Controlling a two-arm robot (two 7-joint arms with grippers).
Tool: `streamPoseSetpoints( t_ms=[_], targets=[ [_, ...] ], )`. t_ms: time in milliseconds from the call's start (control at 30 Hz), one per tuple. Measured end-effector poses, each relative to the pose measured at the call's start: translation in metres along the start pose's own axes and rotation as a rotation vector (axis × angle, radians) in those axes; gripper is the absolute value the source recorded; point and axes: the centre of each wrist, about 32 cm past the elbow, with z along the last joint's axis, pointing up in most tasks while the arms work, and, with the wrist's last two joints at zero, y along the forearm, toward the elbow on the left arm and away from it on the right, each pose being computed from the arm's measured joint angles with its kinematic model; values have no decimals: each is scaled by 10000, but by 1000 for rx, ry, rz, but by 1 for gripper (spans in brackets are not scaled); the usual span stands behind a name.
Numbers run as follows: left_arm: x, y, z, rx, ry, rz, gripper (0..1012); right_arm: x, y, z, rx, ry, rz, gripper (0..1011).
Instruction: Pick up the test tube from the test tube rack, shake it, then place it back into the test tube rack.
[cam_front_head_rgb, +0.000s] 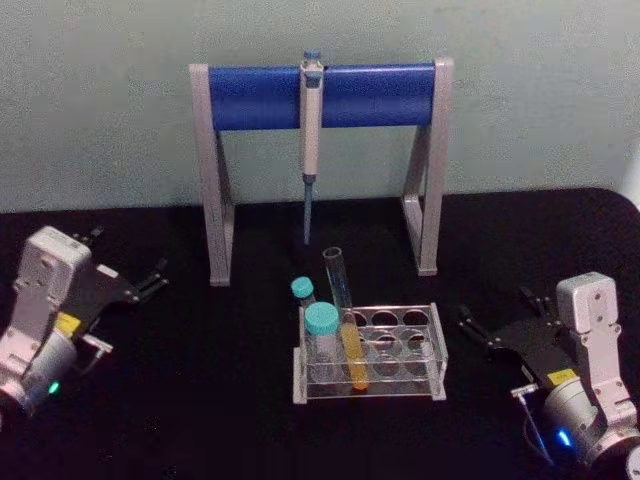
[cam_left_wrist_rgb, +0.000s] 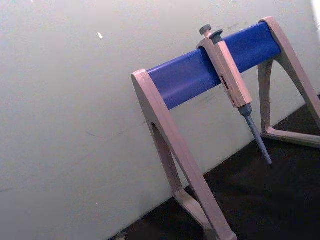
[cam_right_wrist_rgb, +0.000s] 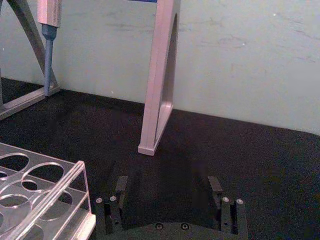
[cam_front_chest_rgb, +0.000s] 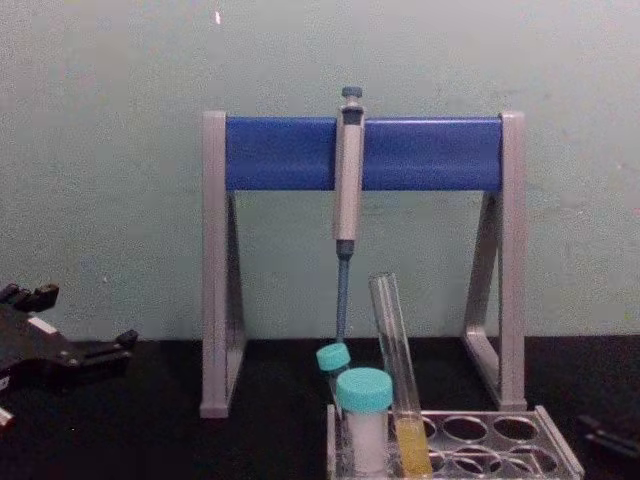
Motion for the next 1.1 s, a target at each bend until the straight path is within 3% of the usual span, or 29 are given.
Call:
streamPoseSetpoints(
  t_ms=[1100],
  targets=[
    [0, 0, 0, 0, 0, 0, 1001, 0, 0, 3, 2, 1, 0, 1000]
  ],
)
